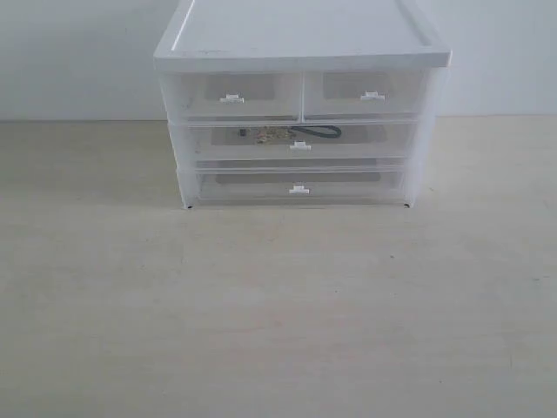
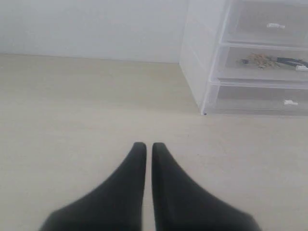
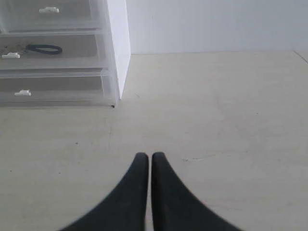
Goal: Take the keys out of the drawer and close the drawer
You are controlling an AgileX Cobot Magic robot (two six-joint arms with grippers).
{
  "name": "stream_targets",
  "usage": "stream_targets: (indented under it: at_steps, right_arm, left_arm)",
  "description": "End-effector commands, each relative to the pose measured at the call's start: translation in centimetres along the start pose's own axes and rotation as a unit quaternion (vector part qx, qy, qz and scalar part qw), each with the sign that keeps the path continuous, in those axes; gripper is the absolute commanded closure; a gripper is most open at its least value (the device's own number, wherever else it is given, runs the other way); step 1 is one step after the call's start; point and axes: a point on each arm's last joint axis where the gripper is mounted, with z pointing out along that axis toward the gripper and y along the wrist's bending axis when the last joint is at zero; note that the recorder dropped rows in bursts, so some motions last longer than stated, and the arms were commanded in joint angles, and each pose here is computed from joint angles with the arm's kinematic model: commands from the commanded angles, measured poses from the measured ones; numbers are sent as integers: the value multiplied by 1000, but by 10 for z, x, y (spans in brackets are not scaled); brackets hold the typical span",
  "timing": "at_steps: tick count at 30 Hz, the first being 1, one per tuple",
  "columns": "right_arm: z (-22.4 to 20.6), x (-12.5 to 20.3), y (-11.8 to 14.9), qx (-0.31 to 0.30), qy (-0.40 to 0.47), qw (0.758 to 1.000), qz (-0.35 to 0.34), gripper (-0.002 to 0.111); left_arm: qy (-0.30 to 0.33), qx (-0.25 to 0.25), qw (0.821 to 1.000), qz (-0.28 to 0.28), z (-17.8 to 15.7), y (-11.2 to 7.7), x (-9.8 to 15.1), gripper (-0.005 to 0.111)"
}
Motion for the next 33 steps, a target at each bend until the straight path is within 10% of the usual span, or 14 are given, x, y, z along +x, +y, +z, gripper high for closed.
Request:
stream_targets:
  at_steps: [1, 18, 33]
  right_arm:
    - [0, -1, -1, 5, -5, 1000, -5, 108]
    - [0, -1, -1, 5, -5, 1000, -5, 108]
    - [0, -1, -1, 5, -5, 1000, -5, 108]
  left_arm:
    - [-1, 0, 1000, 2, 0, 0, 1, 103]
    - [-14, 0, 1000, -13, 0, 0, -2, 103]
    - [-80, 57, 989, -112, -38, -13, -76, 103]
